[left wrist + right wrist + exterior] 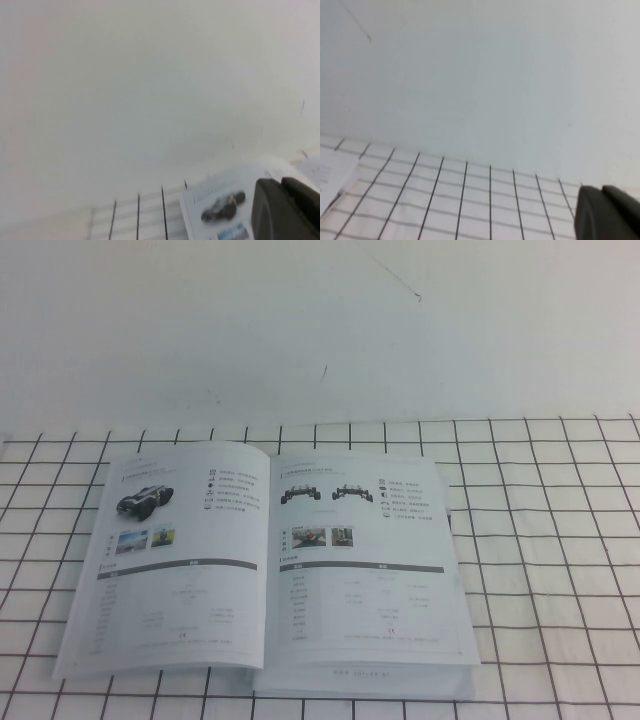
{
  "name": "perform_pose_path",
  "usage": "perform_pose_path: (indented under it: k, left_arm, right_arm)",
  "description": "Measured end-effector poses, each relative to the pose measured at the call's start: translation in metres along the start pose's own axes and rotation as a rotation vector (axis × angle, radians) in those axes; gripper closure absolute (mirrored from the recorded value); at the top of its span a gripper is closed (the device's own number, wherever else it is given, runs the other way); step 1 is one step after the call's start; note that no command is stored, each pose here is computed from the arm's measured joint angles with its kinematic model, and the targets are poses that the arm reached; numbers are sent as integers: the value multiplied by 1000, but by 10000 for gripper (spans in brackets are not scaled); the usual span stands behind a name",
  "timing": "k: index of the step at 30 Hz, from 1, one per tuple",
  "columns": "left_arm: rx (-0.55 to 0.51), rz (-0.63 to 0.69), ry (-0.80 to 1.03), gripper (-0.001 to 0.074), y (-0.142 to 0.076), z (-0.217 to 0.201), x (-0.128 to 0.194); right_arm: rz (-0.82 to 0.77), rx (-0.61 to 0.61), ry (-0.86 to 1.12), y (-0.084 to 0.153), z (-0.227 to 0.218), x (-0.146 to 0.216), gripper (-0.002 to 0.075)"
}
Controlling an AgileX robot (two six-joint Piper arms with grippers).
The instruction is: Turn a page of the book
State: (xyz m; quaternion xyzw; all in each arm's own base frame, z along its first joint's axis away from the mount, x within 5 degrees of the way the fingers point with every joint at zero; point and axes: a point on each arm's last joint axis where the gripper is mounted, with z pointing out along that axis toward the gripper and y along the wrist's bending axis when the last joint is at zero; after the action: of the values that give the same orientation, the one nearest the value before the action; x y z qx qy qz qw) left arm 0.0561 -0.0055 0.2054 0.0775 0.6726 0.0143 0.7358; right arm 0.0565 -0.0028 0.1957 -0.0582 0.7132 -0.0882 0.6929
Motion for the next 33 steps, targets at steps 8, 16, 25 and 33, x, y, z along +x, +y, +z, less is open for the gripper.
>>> perform_pose_path:
  k: [8,16,25,33]
  left_arm:
    - [83,148,-402,738,-10,-7,-35]
    - [148,147,-641,738,-17,-19,-53]
    - [200,-273,-606,738,-10,-18,-53]
    - [-1,-458,-148,738,10,-11,-65]
  right_arm:
    - [0,28,-187,-3,-2,-17,728]
    - [92,46,-388,-6,-7,-34,728]
    - [217,11,-519,-6,-12,-45,728]
    - [295,10,-211,-10,-10,-51,728]
